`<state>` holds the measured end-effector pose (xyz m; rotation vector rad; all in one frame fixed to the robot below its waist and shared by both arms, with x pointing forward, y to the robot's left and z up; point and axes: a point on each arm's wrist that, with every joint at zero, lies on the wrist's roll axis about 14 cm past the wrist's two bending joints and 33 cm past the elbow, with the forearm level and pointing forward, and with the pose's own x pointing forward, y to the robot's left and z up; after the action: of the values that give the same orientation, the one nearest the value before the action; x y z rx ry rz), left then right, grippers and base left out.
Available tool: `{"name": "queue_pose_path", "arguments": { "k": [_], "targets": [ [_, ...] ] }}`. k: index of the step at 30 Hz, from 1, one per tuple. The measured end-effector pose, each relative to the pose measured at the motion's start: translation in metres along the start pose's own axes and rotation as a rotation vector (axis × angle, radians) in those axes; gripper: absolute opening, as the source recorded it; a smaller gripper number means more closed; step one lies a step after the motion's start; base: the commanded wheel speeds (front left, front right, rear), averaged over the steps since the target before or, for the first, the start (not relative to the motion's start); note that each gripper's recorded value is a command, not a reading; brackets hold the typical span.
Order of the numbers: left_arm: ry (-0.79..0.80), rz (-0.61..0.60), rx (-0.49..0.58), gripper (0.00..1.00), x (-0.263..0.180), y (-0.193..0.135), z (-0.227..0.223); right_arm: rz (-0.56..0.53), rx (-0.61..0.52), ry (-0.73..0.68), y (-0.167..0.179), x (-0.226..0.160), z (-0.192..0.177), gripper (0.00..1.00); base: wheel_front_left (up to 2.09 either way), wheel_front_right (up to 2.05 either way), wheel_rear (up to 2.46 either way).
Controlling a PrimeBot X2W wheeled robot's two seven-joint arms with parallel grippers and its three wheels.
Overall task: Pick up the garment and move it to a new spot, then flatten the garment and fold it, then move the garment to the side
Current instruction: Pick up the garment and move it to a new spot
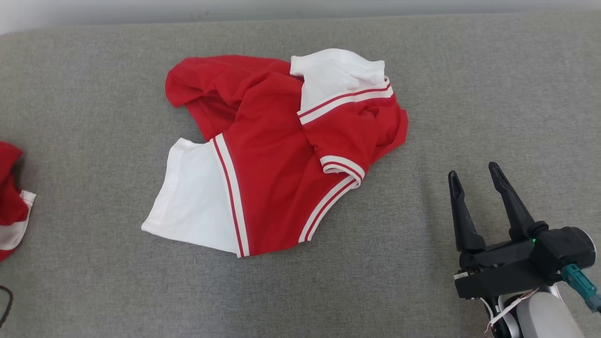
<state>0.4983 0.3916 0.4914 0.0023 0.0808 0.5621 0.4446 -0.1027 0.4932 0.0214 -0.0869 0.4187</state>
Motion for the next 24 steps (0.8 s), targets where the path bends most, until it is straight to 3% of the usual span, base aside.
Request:
{"name": "queue_pose_path", "arguments": {
  "k": [9, 15, 24],
  "targets": [
    [-0.199, -0.088, -0.002, 1.0, -0.011, -0.022, 0.066, -0.031, 0.005, -0.053, 0.001, -0.007, 0.023, 1.0, 0.0, 0.0, 0.0],
    [-0.335, -0.237, -0.049, 1.0, -0.056, -0.062, 0.104, -0.046, 0.001, -0.102, 0.006, -0.018, 0.046, 1.0, 0.0, 0.0, 0.0],
    [-0.398, -0.409, -0.135, 1.0, -0.133, -0.091, 0.116, -0.129, 0.02, -0.149, -0.002, -0.046, 0.069, 1.0, 0.0, 0.0, 0.0]
  ]
}}
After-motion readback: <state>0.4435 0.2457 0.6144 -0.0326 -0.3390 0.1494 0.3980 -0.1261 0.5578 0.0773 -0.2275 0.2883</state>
